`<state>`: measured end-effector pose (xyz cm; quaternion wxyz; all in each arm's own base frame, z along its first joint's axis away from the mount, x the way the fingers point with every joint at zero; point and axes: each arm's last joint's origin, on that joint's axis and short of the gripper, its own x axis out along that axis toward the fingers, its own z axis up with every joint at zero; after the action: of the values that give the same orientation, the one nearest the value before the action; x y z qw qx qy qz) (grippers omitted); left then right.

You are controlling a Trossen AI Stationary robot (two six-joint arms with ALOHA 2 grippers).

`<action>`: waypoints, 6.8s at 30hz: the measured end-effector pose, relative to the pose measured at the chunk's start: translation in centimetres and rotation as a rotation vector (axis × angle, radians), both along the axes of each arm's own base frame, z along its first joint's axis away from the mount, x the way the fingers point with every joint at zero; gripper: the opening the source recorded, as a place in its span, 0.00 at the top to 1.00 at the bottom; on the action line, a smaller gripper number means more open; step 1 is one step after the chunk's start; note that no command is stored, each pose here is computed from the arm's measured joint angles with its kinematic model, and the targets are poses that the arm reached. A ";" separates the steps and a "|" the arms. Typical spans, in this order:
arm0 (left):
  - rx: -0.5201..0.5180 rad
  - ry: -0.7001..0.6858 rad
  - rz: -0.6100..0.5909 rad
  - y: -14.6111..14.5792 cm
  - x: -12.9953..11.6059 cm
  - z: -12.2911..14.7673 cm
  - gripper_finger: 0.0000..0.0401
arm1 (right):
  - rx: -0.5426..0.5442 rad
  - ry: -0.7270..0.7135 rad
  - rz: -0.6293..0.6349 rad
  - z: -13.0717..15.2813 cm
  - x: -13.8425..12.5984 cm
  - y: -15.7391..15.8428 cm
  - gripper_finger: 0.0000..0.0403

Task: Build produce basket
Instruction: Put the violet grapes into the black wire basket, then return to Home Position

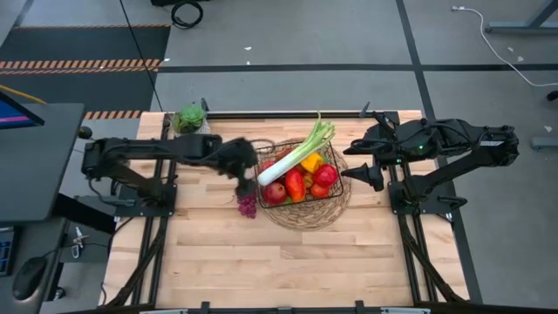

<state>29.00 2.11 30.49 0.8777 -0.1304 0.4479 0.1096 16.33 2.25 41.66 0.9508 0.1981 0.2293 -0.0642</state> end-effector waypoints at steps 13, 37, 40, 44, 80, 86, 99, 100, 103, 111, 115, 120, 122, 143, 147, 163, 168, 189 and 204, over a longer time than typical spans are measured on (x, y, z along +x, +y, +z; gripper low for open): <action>-0.079 0.224 0.089 -3.9 -3.4 -4.4 0.13 | -0.015 0.009 -0.001 -0.1 0.4 0.0 0.08; -0.236 -0.023 0.863 -5.8 -2.5 -13.5 0.16 | -0.023 -0.029 0.007 0.1 0.9 0.1 0.08; -0.241 -0.013 0.890 -5.9 -2.1 -14.5 0.18 | -0.022 -0.030 0.008 0.1 1.0 0.2 0.08; -0.228 0.011 0.886 -6.1 -1.7 -15.5 0.19 | -0.018 -0.034 0.010 0.1 1.1 0.2 0.08; -0.127 0.127 0.598 -6.3 -4.7 -11.8 0.70 | -0.016 -0.032 0.017 0.1 1.1 0.2 0.08; -0.097 -0.019 0.532 -5.7 -6.7 -7.9 0.70 | -0.019 -0.031 0.018 0.1 1.1 0.2 0.08; -0.082 -0.690 0.238 -5.3 -7.2 3.0 0.70 | -0.018 -0.034 0.012 0.1 1.1 0.2 0.08; -0.099 -0.745 0.203 -5.4 -7.1 3.6 0.70 | -0.018 -0.034 0.012 0.1 1.1 0.2 0.08; -0.161 -0.866 0.149 -5.4 -6.8 4.9 0.70 | -0.016 -0.038 0.011 0.2 1.2 0.2 0.08; -0.208 -0.966 0.116 -5.6 -6.7 5.9 0.70 | -0.015 -0.046 0.011 0.2 1.2 0.2 0.08; -0.213 -0.984 0.117 -5.5 -6.7 6.0 0.70 | -0.013 -0.058 0.011 0.3 1.2 0.2 0.08; -0.151 -0.959 0.114 -5.5 -5.9 5.5 0.70 | -0.013 -0.058 0.011 0.3 1.2 0.2 0.08; -0.091 -0.915 0.142 -5.2 -4.8 4.4 0.70 | -0.013 -0.059 0.011 0.3 1.2 0.2 0.08; 0.056 -0.246 0.015 -0.7 12.4 -1.9 0.70 | 0.042 -0.094 0.013 0.8 0.7 0.4 0.08; 0.062 -0.170 0.005 -0.7 14.1 -2.4 0.66 | 0.045 -0.101 0.032 0.9 0.4 0.7 0.08; 0.037 -0.215 0.103 0.0 12.4 1.5 0.25 | 0.021 -0.275 0.009 -0.9 -5.8 -0.5 0.09; 0.129 -0.224 0.133 -0.5 10.2 3.4 0.30 | 0.088 -0.439 0.000 -3.6 -6.6 -0.7 0.09; -0.107 -0.720 0.412 0.7 -5.1 0.0 0.64 | 0.357 -0.773 -0.054 -13.8 -10.7 -1.7 0.09; -0.117 -1.025 0.501 0.5 -16.0 -2.3 0.76 | 0.360 -0.732 -0.132 -15.2 -10.2 -1.8 0.11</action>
<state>13.02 2.58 28.24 0.9214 -0.3173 -0.0742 0.2119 6.11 0.42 26.44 0.9135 0.3854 -0.1298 -0.0093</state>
